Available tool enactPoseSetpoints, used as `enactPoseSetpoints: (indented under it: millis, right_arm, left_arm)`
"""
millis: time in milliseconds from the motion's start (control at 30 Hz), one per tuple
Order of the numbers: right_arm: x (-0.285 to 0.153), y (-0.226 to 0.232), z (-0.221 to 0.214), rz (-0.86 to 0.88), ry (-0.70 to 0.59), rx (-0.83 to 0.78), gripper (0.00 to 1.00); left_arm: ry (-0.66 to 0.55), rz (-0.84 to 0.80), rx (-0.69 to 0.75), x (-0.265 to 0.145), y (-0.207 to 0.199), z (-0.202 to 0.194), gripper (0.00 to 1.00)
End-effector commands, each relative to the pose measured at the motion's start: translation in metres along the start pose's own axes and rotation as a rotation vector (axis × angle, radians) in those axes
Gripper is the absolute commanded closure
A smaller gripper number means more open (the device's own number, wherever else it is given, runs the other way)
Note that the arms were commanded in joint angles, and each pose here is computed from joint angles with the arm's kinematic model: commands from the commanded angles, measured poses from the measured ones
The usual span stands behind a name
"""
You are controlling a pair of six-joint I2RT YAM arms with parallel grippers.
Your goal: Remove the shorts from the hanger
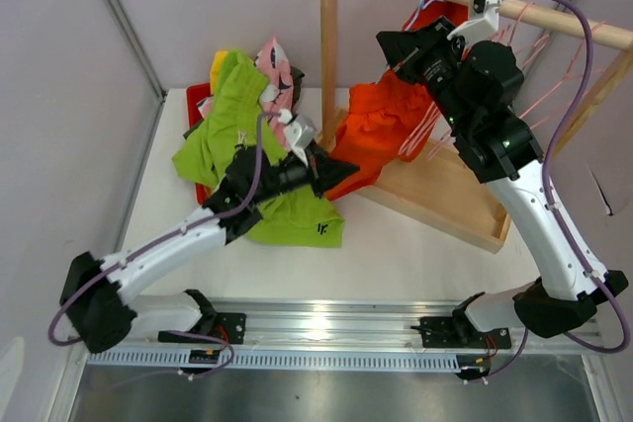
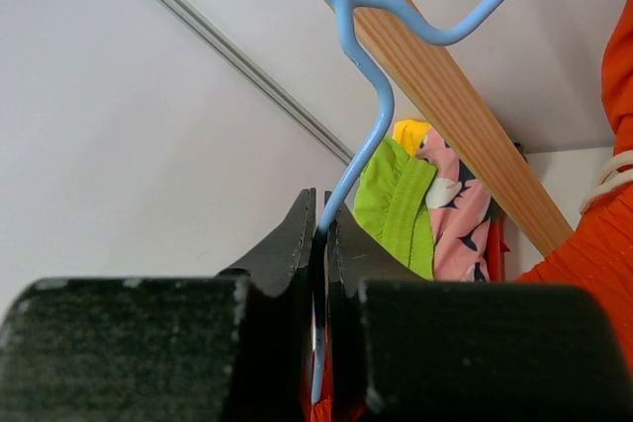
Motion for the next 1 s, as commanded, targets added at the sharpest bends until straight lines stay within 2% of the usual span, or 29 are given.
enactPoseSetpoints:
  millis: [0,67,100,200,233,400,533,633,700,833,967]
  right_arm:
    - [-0.014,0.025,0.056,0.112,-0.189,0.016,1.00]
    - [-0.012,0.023,0.060,0.106,-0.195,0.015,1.00]
    - [-0.012,0.021,0.064,0.105,-0.198,0.019,1.00]
    - [-0.010,0.018,0.067,0.099,-0.201,0.018,1.00]
    - [-0.010,0.017,0.069,0.097,-0.204,0.022,1.00]
    - [-0.013,0.016,0.066,0.102,-0.193,0.050,1.00]
    - [-0.018,0.019,0.060,0.120,-0.153,0.100,1.00]
    - [-0.023,0.021,0.043,0.161,-0.077,0.196,1.00]
    - [-0.027,0.029,0.031,0.207,-0.023,0.285,1.00]
    - [-0.033,0.035,0.007,0.247,0.054,0.410,1.00]
    - [-0.035,0.049,0.003,0.318,0.107,0.516,1.00]
  left_arm:
    - [-0.044,-0.024,0.080,-0.032,-0.047,0.000,1.00]
    - [-0.045,-0.032,0.081,-0.054,-0.074,-0.013,1.00]
    - [0.003,-0.014,0.063,-0.062,-0.082,-0.038,1.00]
    - [0.040,0.005,0.039,-0.088,-0.093,-0.064,1.00]
    - [0.087,-0.003,0.032,-0.095,-0.097,-0.078,1.00]
    - [0.068,0.066,0.071,-0.100,-0.092,-0.075,1.00]
    - [0.051,0.143,0.123,-0.075,-0.086,-0.054,1.00]
    - [0.033,0.258,0.167,-0.040,-0.070,-0.028,1.00]
    - [0.013,0.279,0.180,-0.019,-0.064,-0.007,1.00]
    - [-0.032,0.413,0.191,0.023,-0.028,0.042,1.00]
    - [-0.038,0.538,0.191,0.047,0.008,0.058,1.00]
Point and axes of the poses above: each gripper's point midway between its finger pads, its own x axis out along the fingers, its own y axis along the line the jaws close on, z = x × y, the point moved 5 cm from there along -x, back along the fingers, and after that the axes turned 1 degree about -x, right-handed, at the moved point
